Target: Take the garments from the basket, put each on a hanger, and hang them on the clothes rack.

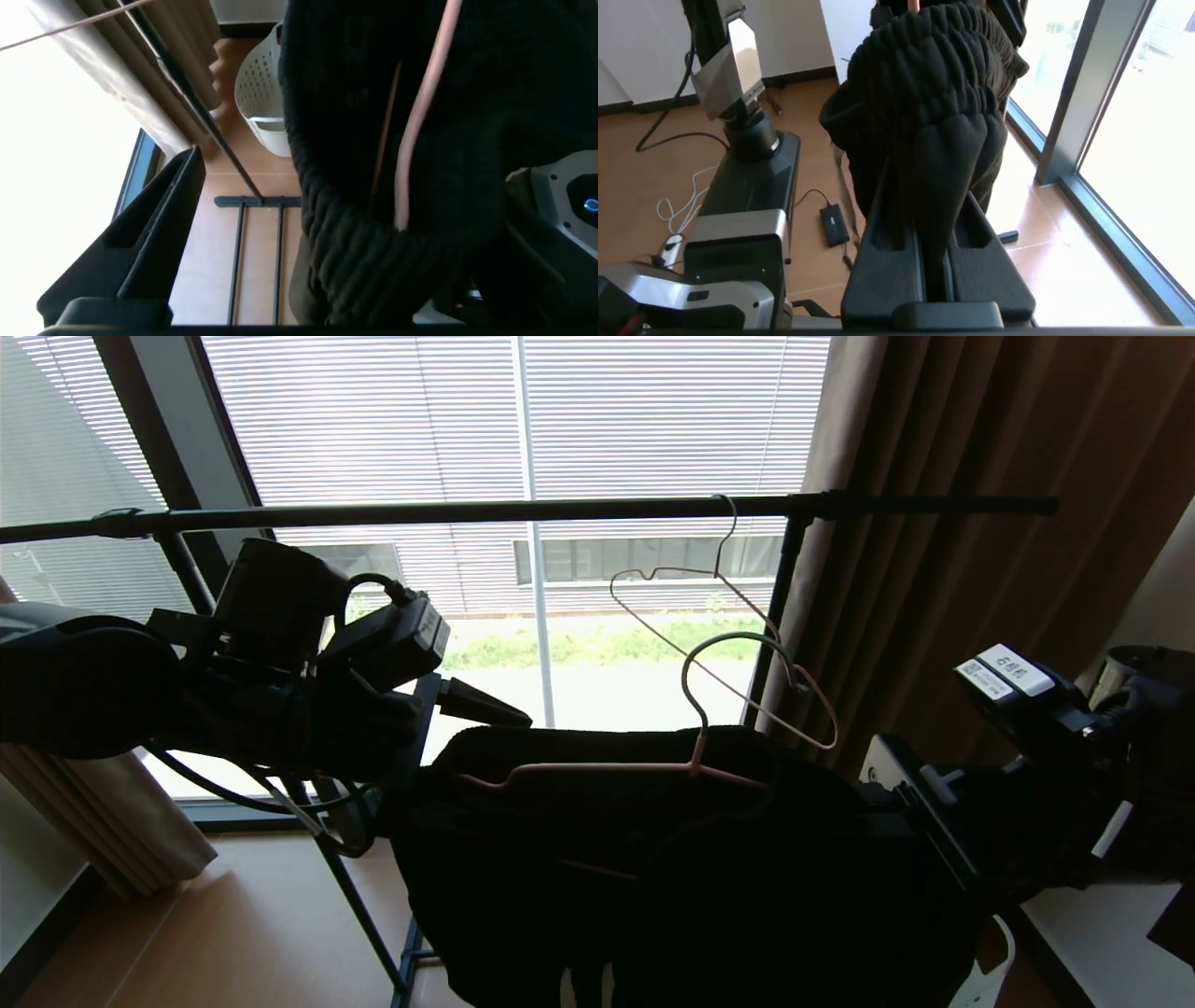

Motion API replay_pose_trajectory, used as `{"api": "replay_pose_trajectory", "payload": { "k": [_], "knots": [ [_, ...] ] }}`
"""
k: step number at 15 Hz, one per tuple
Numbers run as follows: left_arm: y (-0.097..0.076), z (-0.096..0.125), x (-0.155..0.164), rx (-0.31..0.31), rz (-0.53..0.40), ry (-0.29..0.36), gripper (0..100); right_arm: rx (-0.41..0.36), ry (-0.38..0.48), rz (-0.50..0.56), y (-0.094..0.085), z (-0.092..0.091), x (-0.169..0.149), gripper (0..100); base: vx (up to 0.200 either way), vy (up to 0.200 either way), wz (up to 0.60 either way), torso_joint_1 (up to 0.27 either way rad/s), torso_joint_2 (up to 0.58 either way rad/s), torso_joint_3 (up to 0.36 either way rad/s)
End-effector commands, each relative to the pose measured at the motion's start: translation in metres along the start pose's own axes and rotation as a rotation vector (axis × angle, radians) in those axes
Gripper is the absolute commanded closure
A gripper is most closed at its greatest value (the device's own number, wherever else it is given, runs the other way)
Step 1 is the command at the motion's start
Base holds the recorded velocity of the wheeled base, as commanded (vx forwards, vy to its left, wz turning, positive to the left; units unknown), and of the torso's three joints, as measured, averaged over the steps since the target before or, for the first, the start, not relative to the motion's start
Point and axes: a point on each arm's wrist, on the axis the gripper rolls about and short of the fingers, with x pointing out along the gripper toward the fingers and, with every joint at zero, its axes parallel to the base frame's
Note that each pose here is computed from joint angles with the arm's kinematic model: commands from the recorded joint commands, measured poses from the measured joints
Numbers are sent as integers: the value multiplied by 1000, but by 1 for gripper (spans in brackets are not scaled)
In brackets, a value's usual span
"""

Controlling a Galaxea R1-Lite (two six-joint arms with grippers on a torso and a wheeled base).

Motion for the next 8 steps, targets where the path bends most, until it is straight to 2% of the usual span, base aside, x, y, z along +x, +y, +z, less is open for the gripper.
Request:
{"api": "replay_pose_trajectory", "payload": {
  "k": [1,8],
  "knots": [
    [-3,3,5,8,-17,-2,0,11,10,4,-3,-5,2,100,0,0,0,0,0,0],
    [-7,8,13,20,-31,10,0,1,5,10,-3,-4,2,100,0,0,0,0,0,0]
  ]
}}
